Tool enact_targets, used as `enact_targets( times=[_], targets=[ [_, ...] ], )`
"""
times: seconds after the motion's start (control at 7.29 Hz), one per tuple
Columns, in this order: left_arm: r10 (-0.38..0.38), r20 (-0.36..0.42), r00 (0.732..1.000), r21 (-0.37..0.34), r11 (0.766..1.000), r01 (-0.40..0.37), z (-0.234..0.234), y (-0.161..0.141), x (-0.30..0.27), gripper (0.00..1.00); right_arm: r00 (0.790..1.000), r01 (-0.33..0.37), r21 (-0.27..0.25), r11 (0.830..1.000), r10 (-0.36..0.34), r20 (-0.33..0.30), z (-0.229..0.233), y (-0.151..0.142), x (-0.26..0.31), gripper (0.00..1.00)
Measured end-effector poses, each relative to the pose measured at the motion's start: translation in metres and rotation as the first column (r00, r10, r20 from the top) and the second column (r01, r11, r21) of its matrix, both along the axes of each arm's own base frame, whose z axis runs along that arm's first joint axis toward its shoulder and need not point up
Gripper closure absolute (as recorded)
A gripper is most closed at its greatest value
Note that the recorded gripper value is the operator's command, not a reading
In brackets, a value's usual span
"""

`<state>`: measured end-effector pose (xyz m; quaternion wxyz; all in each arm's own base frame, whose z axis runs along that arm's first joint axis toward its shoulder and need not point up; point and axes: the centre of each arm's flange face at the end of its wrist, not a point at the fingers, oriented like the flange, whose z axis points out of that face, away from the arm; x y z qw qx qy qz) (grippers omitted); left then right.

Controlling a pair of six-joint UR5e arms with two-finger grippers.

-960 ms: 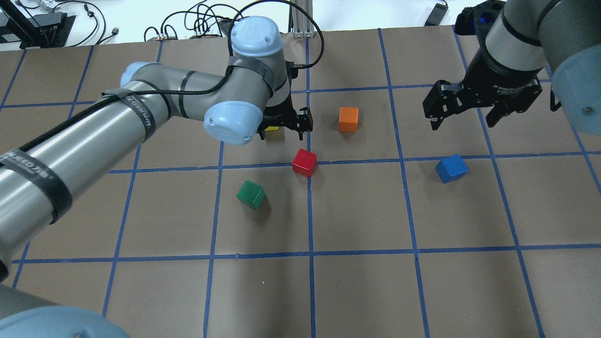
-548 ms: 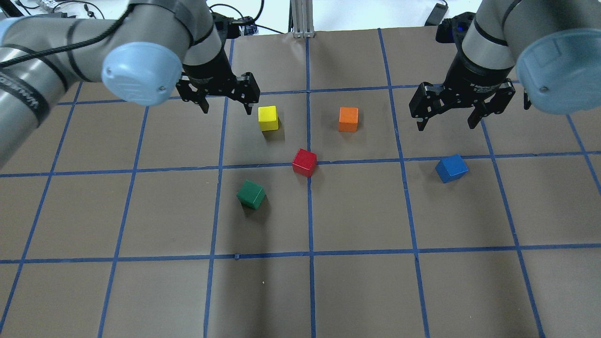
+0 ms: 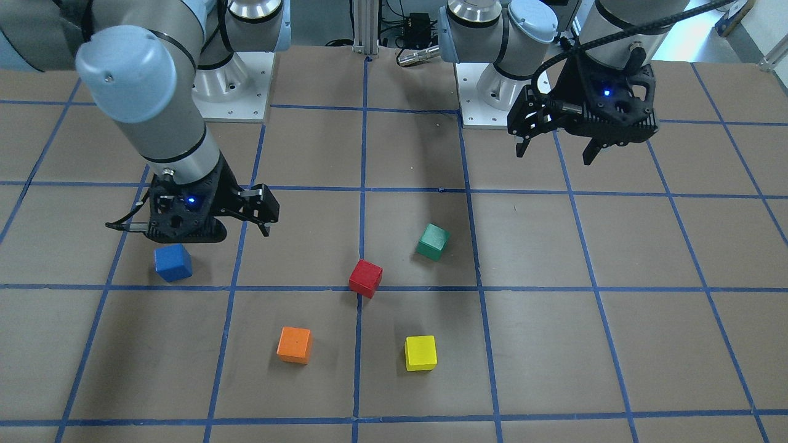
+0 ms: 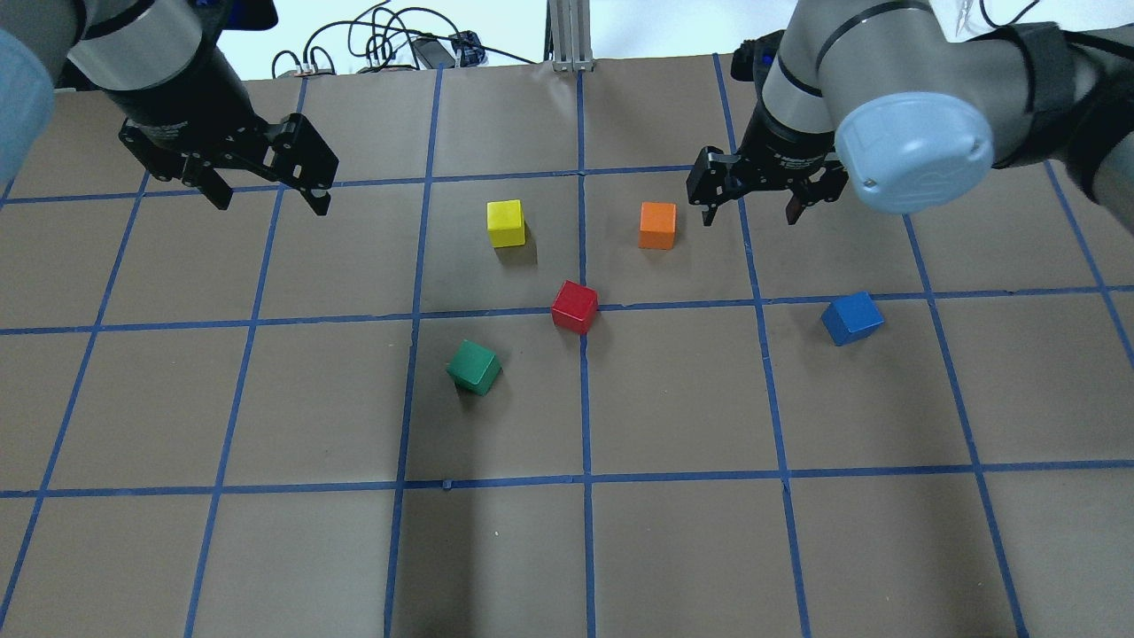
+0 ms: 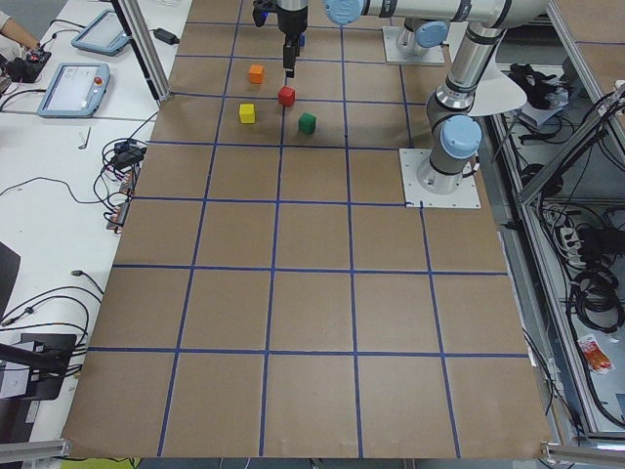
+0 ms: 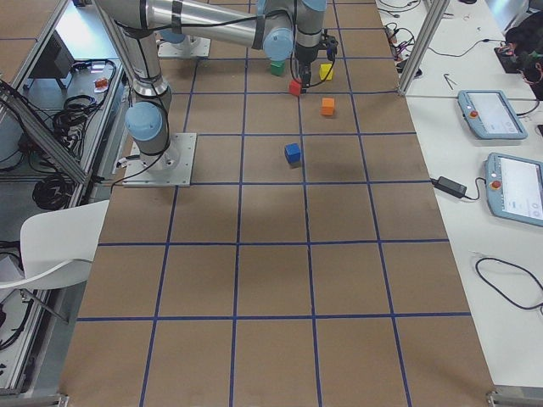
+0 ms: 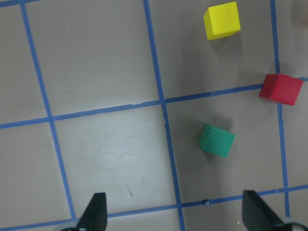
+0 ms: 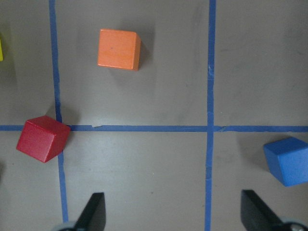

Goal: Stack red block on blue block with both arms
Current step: 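Raise the left gripper away while the right gripper moves toward the red cube, then lower the right gripper onto the red cube and close it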

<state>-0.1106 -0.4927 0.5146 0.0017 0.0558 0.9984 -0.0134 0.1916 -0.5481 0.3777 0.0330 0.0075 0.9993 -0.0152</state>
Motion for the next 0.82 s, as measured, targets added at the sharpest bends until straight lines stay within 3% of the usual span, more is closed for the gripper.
enact_targets(
  times=[0.55, 0.82],
  targets=[
    [0.008, -0.002, 1.000, -0.012, 1.000, -0.008, 0.007, 0.000, 0.008, 0.00, 0.980, 0.192, -0.003, 0.981, -0.192, 0.050, -0.054, -0.014, 0.100, 0.00],
    [0.009, -0.002, 1.000, -0.012, 1.000, -0.009, 0.006, 0.003, 0.008, 0.00, 0.970, 0.239, 0.037, 0.970, -0.241, 0.043, -0.087, -0.012, 0.133, 0.00]
  ],
)
